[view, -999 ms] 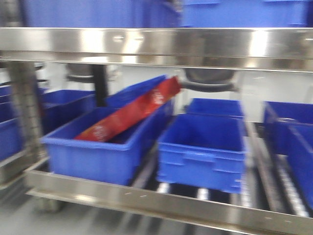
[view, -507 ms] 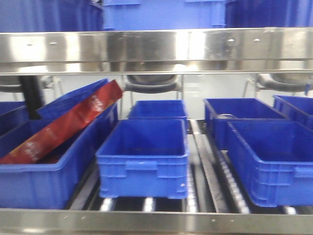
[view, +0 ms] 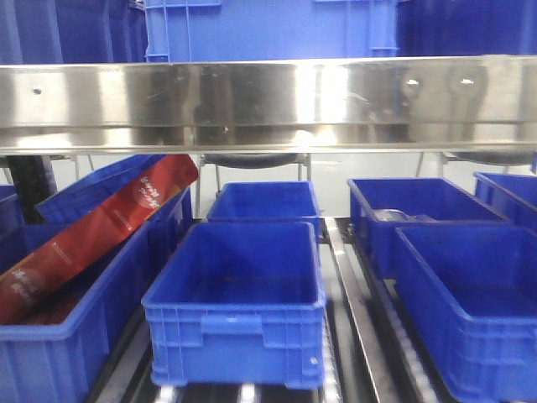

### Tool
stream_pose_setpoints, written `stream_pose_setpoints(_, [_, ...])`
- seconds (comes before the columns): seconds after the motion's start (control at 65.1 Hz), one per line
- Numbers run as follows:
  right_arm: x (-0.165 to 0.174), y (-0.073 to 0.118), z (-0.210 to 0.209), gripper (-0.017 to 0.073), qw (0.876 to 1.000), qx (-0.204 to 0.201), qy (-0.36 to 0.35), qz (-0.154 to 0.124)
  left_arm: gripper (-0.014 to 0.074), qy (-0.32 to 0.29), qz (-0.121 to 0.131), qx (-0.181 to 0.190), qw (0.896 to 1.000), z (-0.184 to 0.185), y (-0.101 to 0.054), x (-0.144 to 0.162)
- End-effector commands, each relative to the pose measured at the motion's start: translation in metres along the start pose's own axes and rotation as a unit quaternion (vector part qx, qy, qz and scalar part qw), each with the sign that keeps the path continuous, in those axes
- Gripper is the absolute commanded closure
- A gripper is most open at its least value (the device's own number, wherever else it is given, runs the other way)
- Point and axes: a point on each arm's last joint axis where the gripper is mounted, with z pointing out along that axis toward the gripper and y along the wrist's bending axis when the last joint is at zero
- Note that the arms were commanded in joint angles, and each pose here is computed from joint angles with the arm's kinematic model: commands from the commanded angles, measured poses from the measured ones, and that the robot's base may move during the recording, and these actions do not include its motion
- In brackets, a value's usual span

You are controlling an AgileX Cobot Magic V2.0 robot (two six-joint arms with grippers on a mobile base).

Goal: Place valve from conveyor to right shelf box

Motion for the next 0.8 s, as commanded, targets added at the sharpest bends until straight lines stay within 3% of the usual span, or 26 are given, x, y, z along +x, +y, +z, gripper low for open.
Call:
stream_pose_setpoints(0.0, [-0.0134,-0.0005,-0.0051,0.0713,0.999,0.004,-0.052,-0.003,0.0705,-0.035,-0.006,-0.003,0.999,-0.003,0.0008,-0.0076])
stream_pose_setpoints(0.784, [-0.0134,-0.0005,-0.0051,0.0713,0.999,0.004,-0.052,-0.003,0.0705,-0.035,-0.006,-0.003,0.999,-0.003,0.0008,-0.0076])
